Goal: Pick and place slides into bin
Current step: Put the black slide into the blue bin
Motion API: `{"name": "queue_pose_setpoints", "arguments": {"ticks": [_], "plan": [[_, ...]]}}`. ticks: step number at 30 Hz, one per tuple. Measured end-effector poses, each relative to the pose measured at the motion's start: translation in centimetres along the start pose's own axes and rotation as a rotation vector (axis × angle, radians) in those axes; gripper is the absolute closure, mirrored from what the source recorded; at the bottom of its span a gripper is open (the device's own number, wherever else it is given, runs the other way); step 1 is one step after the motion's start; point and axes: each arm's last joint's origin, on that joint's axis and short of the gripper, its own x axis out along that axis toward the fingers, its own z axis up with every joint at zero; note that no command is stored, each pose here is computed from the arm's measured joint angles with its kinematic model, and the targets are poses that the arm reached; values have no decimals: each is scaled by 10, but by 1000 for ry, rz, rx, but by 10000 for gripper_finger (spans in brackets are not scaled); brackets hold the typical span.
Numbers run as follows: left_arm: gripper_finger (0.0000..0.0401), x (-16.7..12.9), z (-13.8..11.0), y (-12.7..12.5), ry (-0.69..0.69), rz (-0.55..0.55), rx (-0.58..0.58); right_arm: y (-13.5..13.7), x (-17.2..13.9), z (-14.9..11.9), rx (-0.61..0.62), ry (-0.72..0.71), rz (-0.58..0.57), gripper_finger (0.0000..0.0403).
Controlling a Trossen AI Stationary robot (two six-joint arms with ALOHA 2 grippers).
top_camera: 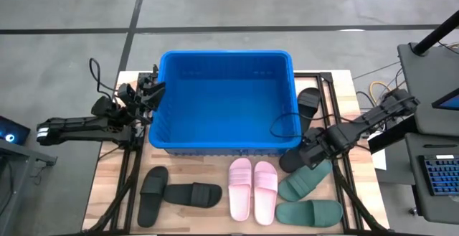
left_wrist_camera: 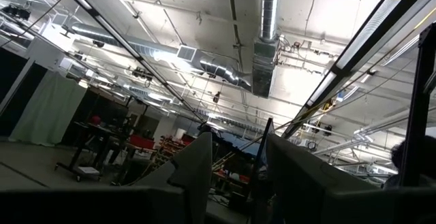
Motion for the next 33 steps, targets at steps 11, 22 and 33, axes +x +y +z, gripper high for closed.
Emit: {"name": "queue_pose_setpoints", "arguments": {"ticks": [11, 22, 33], "plan": [[276, 0, 0, 0, -1, 2, 0, 10, 28, 4, 139, -32, -144, 161], [276, 0, 1, 0, -4, 2, -10, 29, 48, 10, 70, -94, -258, 161], [276, 0, 1, 0, -4, 3, -10, 37, 71, 12, 52, -54, -417, 162]]}}
